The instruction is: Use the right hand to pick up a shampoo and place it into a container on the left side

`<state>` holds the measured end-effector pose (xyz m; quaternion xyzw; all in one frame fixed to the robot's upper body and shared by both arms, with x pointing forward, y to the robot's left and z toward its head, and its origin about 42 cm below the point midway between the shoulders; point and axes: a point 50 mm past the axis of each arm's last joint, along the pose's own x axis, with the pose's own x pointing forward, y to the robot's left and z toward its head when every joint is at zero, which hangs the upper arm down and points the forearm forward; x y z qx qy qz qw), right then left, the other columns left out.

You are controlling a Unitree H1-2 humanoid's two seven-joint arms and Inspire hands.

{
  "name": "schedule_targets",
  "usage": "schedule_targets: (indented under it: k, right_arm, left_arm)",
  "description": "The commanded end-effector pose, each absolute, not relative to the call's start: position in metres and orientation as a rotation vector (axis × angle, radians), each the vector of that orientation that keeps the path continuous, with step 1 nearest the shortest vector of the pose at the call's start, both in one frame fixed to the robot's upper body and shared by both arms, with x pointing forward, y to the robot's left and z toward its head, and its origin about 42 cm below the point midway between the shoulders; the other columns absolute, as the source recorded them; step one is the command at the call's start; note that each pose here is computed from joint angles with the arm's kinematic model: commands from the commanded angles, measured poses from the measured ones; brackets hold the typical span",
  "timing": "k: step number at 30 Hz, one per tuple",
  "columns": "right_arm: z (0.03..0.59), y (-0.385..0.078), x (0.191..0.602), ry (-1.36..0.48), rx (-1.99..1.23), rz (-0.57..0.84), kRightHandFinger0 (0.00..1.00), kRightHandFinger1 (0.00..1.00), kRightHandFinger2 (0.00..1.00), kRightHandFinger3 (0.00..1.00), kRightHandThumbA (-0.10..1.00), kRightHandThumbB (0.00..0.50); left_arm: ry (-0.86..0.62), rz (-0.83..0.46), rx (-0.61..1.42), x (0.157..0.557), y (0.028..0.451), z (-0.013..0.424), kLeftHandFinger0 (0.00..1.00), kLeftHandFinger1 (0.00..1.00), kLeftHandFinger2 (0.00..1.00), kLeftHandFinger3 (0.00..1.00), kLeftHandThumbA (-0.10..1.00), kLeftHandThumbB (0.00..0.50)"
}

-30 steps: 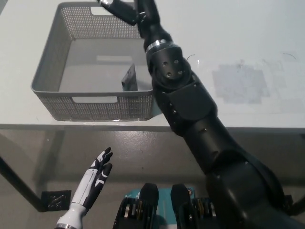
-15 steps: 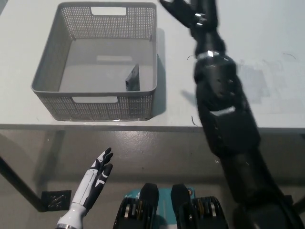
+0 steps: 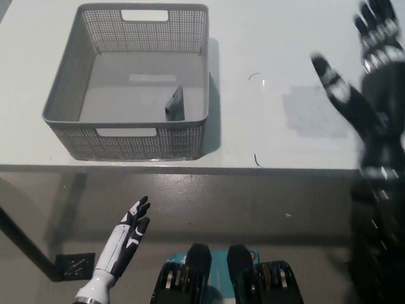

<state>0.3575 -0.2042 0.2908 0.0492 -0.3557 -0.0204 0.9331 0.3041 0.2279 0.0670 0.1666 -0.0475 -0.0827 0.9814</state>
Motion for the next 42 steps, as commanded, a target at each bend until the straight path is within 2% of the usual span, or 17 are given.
schedule_targets:
  k: [1, 2, 3, 7, 8, 9, 11, 13, 14, 18, 20, 22, 25, 27, 31, 33, 42]
  right_arm:
    - [0.294, -0.219, 0.328, -0.765, 0.181, 0.044, 1.00, 1.00, 1.00, 1.00, 0.94, 0.266]
    - [0.259, -0.232, 0.317, -0.665, 0.168, 0.012, 1.00, 1.00, 1.00, 1.00, 0.95, 0.235]
    - [0.249, -0.235, 0.315, -0.641, 0.163, 0.002, 1.00, 1.00, 1.00, 1.00, 0.96, 0.221]
    - [0.246, -0.236, 0.315, -0.635, 0.164, 0.004, 1.00, 1.00, 1.00, 1.00, 0.97, 0.217]
    - [0.208, -0.240, 0.311, -0.534, 0.154, 0.010, 1.00, 1.00, 1.00, 1.00, 0.99, 0.189]
    - [0.198, -0.241, 0.309, -0.512, 0.155, 0.007, 1.00, 1.00, 1.00, 1.00, 0.99, 0.187]
    - [0.183, -0.241, 0.307, -0.471, 0.170, -0.002, 1.00, 1.00, 1.00, 1.00, 1.00, 0.188]
    - [0.169, -0.241, 0.304, -0.443, 0.186, -0.007, 1.00, 1.00, 1.00, 1.00, 0.99, 0.157]
    - [0.164, -0.241, 0.303, -0.427, 0.189, -0.007, 1.00, 1.00, 1.00, 1.00, 0.99, 0.159]
    - [0.134, -0.235, 0.293, -0.347, 0.174, -0.007, 1.00, 1.00, 1.00, 1.00, 0.96, 0.107]
    - [0.121, -0.231, 0.289, -0.305, 0.181, 0.014, 1.00, 1.00, 1.00, 1.00, 0.93, 0.073]
    - [0.111, -0.228, 0.286, -0.276, 0.153, 0.027, 1.00, 1.00, 1.00, 1.00, 0.94, 0.055]
    - [0.102, -0.223, 0.285, -0.232, 0.158, 0.033, 1.00, 1.00, 1.00, 1.00, 0.90, 0.084]
    - [0.100, -0.221, 0.285, -0.221, 0.143, 0.037, 1.00, 1.00, 1.00, 1.00, 0.89, 0.072]
    - [0.091, -0.219, 0.282, -0.208, 0.075, 0.062, 1.00, 1.00, 1.00, 1.00, 0.96, 0.067]
    - [0.087, -0.219, 0.280, -0.173, 0.080, 0.066, 1.00, 1.00, 1.00, 1.00, 0.96, 0.097]
    - [0.077, -0.218, 0.283, -0.132, 0.074, 0.116, 1.00, 1.00, 1.00, 1.00, 0.97, 0.097]
  left_arm:
    - [-0.153, -0.160, 0.344, 0.312, 0.235, 0.082, 1.00, 1.00, 1.00, 1.00, 1.00, 0.261]
    - [-0.149, -0.161, 0.352, 0.310, 0.235, 0.081, 1.00, 1.00, 1.00, 1.00, 1.00, 0.266]
    - [-0.149, -0.160, 0.352, 0.310, 0.235, 0.081, 1.00, 1.00, 1.00, 1.00, 1.00, 0.258]
    - [-0.150, -0.160, 0.351, 0.310, 0.235, 0.081, 1.00, 1.00, 1.00, 1.00, 1.00, 0.259]
    - [-0.149, -0.159, 0.343, 0.311, 0.236, 0.079, 1.00, 1.00, 1.00, 1.00, 1.00, 0.230]
    - [-0.150, -0.158, 0.341, 0.311, 0.236, 0.079, 1.00, 1.00, 1.00, 1.00, 1.00, 0.230]
    - [-0.150, -0.157, 0.340, 0.313, 0.235, 0.079, 1.00, 1.00, 1.00, 1.00, 1.00, 0.244]
    - [-0.150, -0.155, 0.338, 0.313, 0.236, 0.078, 1.00, 1.00, 1.00, 1.00, 1.00, 0.253]
    - [-0.149, -0.155, 0.339, 0.312, 0.237, 0.078, 1.00, 1.00, 1.00, 1.00, 1.00, 0.256]
    - [-0.152, -0.154, 0.326, 0.312, 0.236, 0.077, 1.00, 1.00, 1.00, 1.00, 1.00, 0.247]
    - [-0.149, -0.151, 0.327, 0.312, 0.235, 0.077, 1.00, 1.00, 1.00, 1.00, 1.00, 0.258]
    - [-0.146, -0.144, 0.319, 0.312, 0.236, 0.077, 1.00, 1.00, 1.00, 1.00, 1.00, 0.265]
    - [-0.147, -0.138, 0.314, 0.313, 0.237, 0.077, 1.00, 1.00, 1.00, 1.00, 1.00, 0.269]
    - [-0.146, -0.135, 0.314, 0.314, 0.236, 0.078, 1.00, 1.00, 1.00, 1.00, 1.00, 0.272]
    - [-0.143, -0.130, 0.320, 0.315, 0.236, 0.080, 1.00, 1.00, 1.00, 1.00, 1.00, 0.270]
    - [-0.143, -0.126, 0.310, 0.315, 0.235, 0.080, 1.00, 1.00, 1.00, 1.00, 1.00, 0.263]
    - [-0.151, -0.126, 0.320, 0.315, 0.236, 0.083, 1.00, 1.00, 1.00, 1.00, 1.00, 0.229]
